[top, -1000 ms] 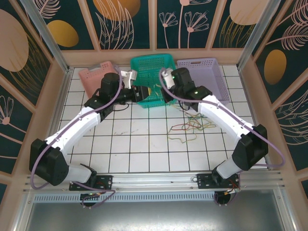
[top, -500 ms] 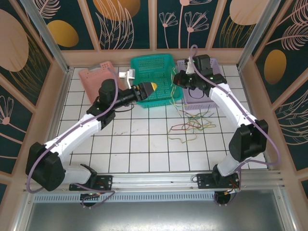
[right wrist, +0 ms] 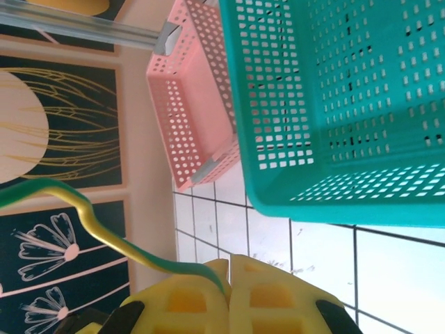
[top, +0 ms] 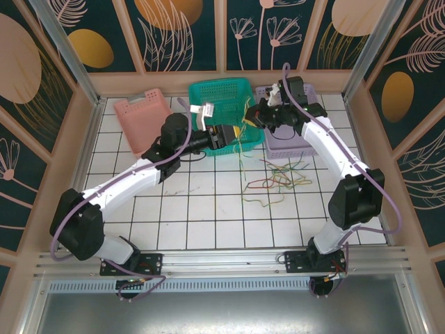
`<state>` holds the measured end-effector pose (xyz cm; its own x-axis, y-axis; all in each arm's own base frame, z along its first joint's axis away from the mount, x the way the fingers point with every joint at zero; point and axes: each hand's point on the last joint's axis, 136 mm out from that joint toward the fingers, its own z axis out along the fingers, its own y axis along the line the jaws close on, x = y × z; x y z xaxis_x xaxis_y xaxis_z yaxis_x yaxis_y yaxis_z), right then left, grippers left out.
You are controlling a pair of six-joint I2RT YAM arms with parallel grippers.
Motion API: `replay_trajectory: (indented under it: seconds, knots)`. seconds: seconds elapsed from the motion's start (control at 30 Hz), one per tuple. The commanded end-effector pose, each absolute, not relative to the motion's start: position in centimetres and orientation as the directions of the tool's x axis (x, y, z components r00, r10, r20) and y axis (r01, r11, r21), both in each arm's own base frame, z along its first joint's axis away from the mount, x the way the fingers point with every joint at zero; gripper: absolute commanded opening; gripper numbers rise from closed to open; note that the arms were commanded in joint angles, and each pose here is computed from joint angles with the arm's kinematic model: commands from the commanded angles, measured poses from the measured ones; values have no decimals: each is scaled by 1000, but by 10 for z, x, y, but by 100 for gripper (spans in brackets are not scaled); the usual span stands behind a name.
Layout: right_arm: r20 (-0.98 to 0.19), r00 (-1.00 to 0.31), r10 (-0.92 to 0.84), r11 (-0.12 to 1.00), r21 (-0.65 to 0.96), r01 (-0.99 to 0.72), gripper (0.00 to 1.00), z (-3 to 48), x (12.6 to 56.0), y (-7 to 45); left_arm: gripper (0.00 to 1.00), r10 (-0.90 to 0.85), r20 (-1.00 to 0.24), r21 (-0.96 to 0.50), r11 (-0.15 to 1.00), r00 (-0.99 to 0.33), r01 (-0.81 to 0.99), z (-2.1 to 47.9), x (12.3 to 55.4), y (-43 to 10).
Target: Untangle the cables
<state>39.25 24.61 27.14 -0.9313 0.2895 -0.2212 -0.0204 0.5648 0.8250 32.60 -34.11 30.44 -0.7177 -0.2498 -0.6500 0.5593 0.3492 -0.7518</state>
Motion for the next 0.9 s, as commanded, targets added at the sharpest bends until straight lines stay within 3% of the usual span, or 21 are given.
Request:
replay_trajectory:
  seconds: [0.0,0.23,0.6,0.67,0.77,0.87]
  knots:
    - [-168,-944,286,512,859,2,0,285,388,249,53,-220,-698,-712,309,-681,630,313,323,-349]
    - [-114,-957,266,489,872,32,0,283,383,253,52,-168,-717,-691,297,-676,659,302,320,-355]
    - [-71,-964,257,468,881,60,0,278,376,255,34,-150,-709,-696,308,-689,649,292,325,-360]
    - [-63,-965,256,464,884,65,0,277,376,256,36,-148,-708,-696,309,-691,647,291,326,-360]
    - [-63,-965,253,462,884,64,0,278,376,256,54,-146,-710,-691,334,-689,641,288,330,-360]
    - [-64,-966,250,468,882,63,0,278,375,256,55,-144,-715,-683,353,-684,640,286,331,-358]
